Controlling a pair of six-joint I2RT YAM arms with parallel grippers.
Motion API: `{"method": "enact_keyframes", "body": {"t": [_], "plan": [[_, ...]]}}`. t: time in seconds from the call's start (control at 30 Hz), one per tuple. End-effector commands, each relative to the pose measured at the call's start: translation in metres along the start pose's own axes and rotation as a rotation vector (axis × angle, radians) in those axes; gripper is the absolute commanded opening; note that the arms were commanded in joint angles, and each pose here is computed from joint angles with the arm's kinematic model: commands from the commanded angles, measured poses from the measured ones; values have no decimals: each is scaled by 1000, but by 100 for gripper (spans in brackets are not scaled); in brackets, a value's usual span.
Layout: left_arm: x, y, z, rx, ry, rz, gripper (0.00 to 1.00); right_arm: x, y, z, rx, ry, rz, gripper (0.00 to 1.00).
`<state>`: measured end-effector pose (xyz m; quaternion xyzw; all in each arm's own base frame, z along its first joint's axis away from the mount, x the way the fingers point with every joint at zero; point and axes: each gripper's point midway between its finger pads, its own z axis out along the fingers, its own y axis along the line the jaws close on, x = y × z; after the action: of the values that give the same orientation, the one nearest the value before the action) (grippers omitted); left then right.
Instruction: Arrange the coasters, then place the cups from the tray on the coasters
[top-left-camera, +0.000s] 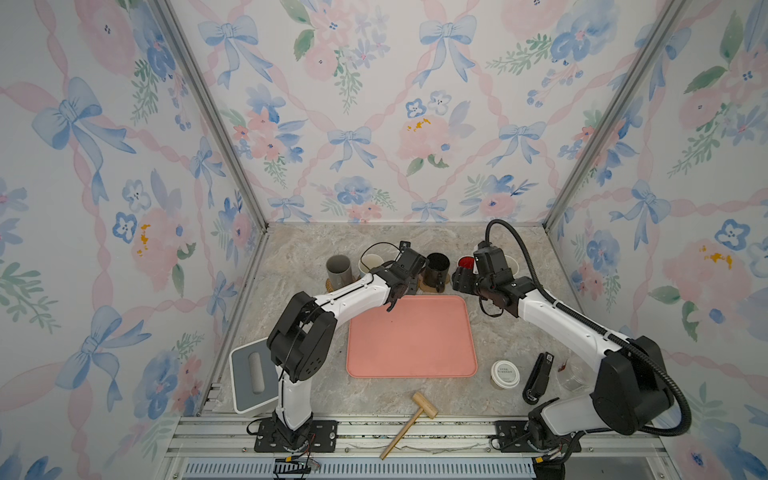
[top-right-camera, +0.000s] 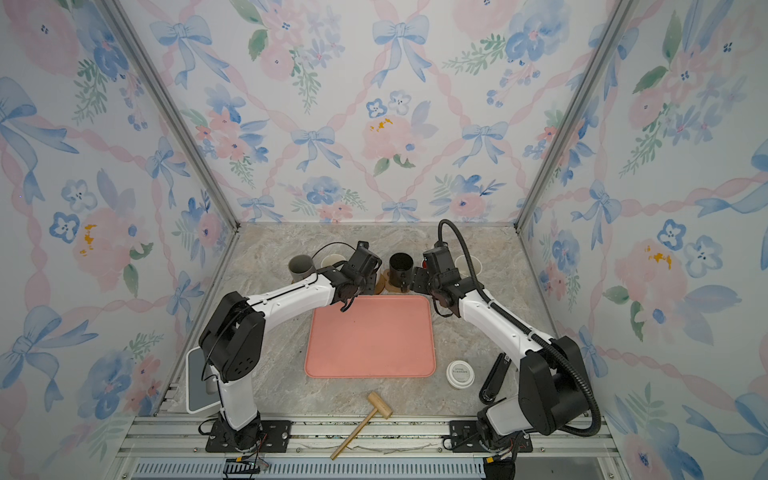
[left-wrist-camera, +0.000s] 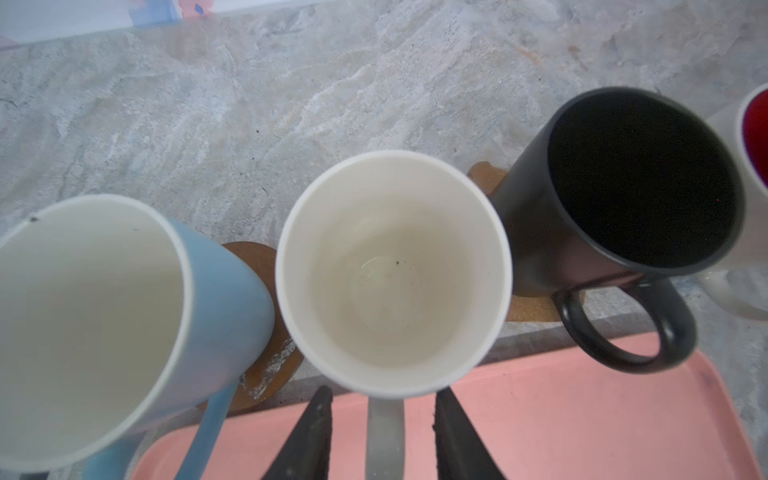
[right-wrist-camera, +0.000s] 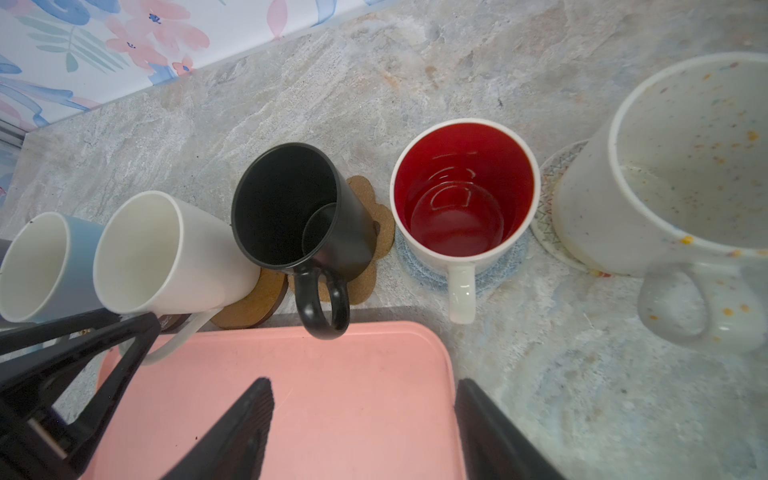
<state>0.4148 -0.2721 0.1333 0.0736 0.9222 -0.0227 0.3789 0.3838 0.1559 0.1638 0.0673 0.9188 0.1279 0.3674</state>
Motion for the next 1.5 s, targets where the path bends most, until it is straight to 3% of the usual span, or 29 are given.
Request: {"method": "enact_keyframes", "body": {"t": [0.0,0.33,0.67,0.93,0.97,1.0,1.23,1.47], "plan": [[-15,7,-23,-17,-63,1,37,-1,-5,-9,2,-9,-2,73],[-31,21,-72,-34,-166,1,39,-3,-8,-17,14,-20,-14,74],[-23,90,-117,-179,-301,11,40,-19,-25,-55,59,-152,-88,79],[4,146,-135,-192,-470,-24,65,-20,-38,-78,94,-222,-217,85],[10,153,-136,-197,-483,-33,68,-18,-40,-79,92,-234,-239,95],[15,160,-137,-204,-498,-42,71,-17,-41,-82,87,-249,-258,98],[50,197,-133,-256,-535,-84,88,-9,-59,-95,120,-336,-322,97],[73,236,-123,-346,-561,-158,98,-8,-109,-83,221,-392,-243,97]]}}
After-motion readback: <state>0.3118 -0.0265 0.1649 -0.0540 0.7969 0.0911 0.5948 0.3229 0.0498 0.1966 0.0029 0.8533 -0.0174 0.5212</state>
